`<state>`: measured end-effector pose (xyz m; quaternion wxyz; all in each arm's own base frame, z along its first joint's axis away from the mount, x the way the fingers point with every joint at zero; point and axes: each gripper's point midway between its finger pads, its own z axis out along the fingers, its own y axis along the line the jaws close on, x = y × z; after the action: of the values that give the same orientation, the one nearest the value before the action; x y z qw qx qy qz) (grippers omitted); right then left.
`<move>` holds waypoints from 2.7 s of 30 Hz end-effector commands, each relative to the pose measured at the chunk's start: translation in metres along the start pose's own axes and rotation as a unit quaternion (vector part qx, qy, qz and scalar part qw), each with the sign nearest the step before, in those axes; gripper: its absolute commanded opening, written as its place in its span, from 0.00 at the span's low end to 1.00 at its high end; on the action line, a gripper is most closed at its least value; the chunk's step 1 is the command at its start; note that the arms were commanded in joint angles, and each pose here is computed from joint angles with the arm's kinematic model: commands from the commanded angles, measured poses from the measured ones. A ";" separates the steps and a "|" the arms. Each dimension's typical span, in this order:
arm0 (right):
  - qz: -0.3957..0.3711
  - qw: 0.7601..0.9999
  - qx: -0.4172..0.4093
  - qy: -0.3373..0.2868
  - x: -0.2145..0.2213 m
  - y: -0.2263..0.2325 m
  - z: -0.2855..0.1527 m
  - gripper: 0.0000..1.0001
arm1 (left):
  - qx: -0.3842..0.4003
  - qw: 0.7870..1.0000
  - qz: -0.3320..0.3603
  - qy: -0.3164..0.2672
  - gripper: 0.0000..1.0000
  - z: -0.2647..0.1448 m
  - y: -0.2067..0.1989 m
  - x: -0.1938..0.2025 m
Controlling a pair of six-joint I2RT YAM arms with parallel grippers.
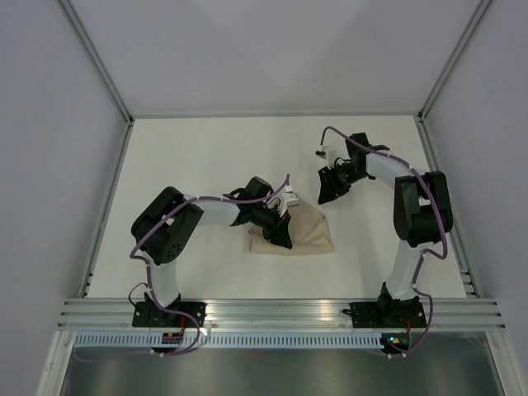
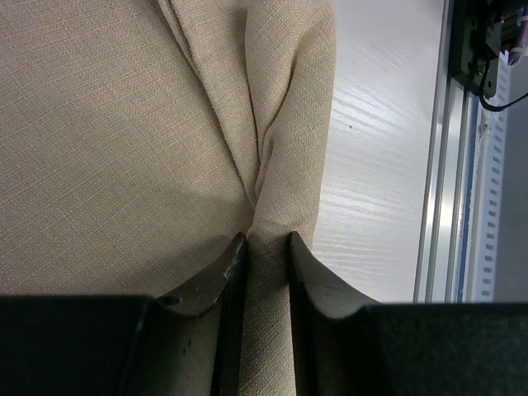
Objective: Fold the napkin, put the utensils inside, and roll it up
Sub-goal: Roll the napkin with the utensil
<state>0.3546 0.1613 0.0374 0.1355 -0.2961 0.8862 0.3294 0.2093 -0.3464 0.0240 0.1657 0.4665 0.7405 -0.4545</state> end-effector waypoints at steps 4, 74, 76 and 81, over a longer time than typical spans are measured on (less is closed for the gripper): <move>-0.212 0.965 0.127 -0.087 -0.021 0.016 -0.034 0.38 | -0.050 0.994 -0.075 0.057 0.02 0.003 0.030 0.050; -0.645 0.712 0.250 -0.121 0.092 0.155 0.038 0.57 | -0.111 0.971 -0.200 0.065 0.02 0.003 0.069 0.091; -0.655 0.716 0.203 -0.129 0.093 0.172 0.039 0.62 | -0.112 0.971 -0.199 0.064 0.02 0.003 0.069 0.090; -0.657 0.729 0.168 -0.092 0.103 0.167 0.044 0.63 | -0.112 0.971 -0.200 0.064 0.02 0.002 0.068 0.090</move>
<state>0.1806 0.2439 0.0472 0.4713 -0.7243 0.5032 0.0043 0.2224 -0.3427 0.0152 0.1095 0.3516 0.7748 -0.5138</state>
